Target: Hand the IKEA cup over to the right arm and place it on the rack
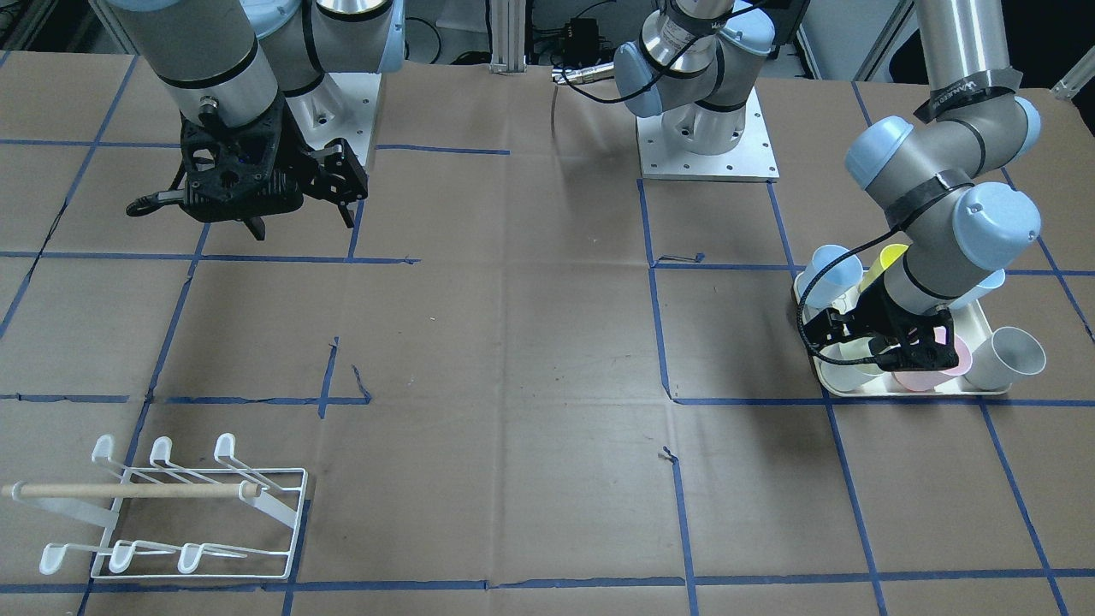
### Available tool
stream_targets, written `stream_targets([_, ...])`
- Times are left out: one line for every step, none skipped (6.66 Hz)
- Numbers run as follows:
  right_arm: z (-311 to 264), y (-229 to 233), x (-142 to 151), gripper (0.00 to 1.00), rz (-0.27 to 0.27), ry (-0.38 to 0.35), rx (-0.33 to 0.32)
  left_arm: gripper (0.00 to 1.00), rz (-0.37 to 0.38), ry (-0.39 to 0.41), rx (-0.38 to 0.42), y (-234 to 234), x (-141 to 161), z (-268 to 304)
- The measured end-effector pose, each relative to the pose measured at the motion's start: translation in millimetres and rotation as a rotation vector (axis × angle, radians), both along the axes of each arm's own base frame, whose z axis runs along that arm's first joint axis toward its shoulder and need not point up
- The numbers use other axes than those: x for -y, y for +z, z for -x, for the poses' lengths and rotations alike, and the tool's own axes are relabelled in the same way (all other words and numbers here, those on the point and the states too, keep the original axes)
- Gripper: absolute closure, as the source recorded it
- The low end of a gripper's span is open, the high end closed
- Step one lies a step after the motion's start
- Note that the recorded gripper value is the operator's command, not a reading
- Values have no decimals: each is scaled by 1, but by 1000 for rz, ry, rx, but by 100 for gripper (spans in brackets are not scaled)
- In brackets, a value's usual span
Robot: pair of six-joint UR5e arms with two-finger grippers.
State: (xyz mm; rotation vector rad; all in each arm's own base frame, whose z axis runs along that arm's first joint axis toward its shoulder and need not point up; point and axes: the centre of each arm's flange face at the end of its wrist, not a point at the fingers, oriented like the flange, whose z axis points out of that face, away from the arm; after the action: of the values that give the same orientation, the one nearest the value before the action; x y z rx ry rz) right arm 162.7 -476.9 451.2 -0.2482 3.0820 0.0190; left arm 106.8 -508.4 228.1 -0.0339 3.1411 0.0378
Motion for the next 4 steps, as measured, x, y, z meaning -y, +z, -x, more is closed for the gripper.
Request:
stream_targets([0, 0, 0, 0, 0, -1, 0, 85, 5, 1, 3, 2, 1, -1])
stream_targets([1, 0, 0, 0, 1, -1, 1, 100, 7, 1, 5, 3, 1, -1])
stream_targets([0, 0, 0, 0, 1, -1, 2, 100, 9, 2, 4, 4, 1, -1])
stream_targets([0, 0, 0, 0, 0, 0, 2, 100, 13, 2, 0, 5, 2, -1])
